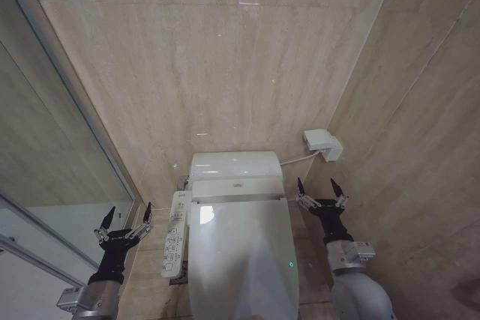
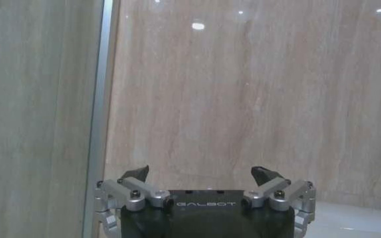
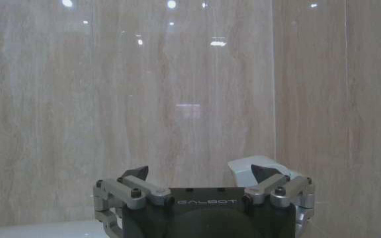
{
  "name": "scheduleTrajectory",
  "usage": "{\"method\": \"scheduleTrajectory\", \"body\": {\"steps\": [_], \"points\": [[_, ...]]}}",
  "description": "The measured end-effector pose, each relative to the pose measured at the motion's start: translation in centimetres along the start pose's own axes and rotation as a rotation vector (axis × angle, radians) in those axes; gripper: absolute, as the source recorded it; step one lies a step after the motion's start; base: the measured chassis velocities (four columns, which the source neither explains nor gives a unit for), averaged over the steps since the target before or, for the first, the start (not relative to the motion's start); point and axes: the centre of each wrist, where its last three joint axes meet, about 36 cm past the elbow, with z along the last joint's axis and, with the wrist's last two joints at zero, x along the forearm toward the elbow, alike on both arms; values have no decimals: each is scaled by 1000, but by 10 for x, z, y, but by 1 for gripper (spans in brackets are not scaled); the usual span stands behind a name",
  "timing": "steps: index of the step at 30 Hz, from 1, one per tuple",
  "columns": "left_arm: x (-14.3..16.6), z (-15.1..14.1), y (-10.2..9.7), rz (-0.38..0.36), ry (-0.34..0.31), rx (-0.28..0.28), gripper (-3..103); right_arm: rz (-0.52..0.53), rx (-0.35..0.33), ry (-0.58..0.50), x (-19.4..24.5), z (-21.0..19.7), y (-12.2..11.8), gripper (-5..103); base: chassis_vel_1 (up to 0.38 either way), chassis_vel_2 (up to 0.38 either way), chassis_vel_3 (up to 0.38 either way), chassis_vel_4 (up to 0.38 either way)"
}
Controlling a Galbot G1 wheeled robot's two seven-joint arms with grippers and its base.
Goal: Open the toilet lid, clean the toilet bowl with a toilet brush, close the toilet lid, and flush.
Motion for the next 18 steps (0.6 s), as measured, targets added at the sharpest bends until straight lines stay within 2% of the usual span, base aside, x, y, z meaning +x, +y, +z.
{"method": "scheduleTrajectory", "body": {"steps": [12,18], "points": [[4,-6,-6,0,8,-17,100,0,0,0,0,0,0,100,0,0,0,0],[6,1,-5,11,-8,-32,100,0,0,0,0,0,0,100,0,0,0,0]]}}
